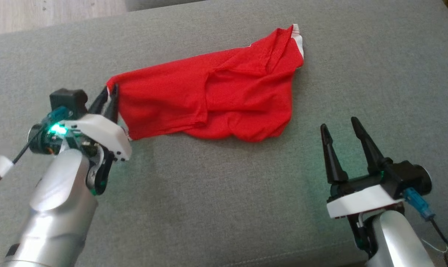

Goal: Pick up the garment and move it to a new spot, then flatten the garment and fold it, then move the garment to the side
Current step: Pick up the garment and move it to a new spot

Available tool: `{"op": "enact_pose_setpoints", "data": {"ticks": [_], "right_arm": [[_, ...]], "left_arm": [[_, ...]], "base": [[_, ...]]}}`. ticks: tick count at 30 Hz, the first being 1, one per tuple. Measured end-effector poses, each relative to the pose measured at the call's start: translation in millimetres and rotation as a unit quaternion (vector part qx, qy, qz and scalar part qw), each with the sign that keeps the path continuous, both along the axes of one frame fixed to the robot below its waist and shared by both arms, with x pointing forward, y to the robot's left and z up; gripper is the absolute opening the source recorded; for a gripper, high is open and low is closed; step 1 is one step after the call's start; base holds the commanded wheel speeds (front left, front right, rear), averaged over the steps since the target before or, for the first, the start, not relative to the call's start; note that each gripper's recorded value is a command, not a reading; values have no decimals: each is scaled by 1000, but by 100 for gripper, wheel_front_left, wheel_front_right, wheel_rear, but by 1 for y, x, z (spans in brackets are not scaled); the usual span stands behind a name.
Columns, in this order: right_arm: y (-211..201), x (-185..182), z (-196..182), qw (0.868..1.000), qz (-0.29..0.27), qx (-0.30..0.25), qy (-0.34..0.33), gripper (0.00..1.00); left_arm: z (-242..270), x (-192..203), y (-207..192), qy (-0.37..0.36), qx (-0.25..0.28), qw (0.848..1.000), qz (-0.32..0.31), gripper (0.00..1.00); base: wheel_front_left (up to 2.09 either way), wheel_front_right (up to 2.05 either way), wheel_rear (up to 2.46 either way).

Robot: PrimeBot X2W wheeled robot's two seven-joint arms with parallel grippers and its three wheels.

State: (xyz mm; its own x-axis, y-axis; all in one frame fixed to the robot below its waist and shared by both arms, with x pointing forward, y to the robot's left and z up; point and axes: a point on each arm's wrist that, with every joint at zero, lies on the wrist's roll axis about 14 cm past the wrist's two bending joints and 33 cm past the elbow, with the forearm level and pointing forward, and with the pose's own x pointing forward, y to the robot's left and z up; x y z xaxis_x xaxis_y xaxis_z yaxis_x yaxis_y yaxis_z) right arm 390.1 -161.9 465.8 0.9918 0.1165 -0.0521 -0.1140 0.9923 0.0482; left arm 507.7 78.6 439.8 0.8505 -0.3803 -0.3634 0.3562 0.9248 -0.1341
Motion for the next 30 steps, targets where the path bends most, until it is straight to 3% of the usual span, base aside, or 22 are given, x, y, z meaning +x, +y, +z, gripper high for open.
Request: {"op": "enact_pose_setpoints", "data": {"ticks": [7, 15, 30], "right_arm": [[4, 2, 3, 1000, 6, -3, -5, 100], [13, -4, 24, 999, 19, -2, -34, 100], [21, -36, 29, 999, 27, 20, -38, 100]], "left_arm": [[4, -2, 25, -32, 3, 999, 31, 100], [61, -12, 38, -129, -36, 989, 57, 100], [28, -140, 66, -124, -65, 980, 144, 100]], "base": [[0, 0, 0], [0, 0, 0], [0, 0, 0]]}}
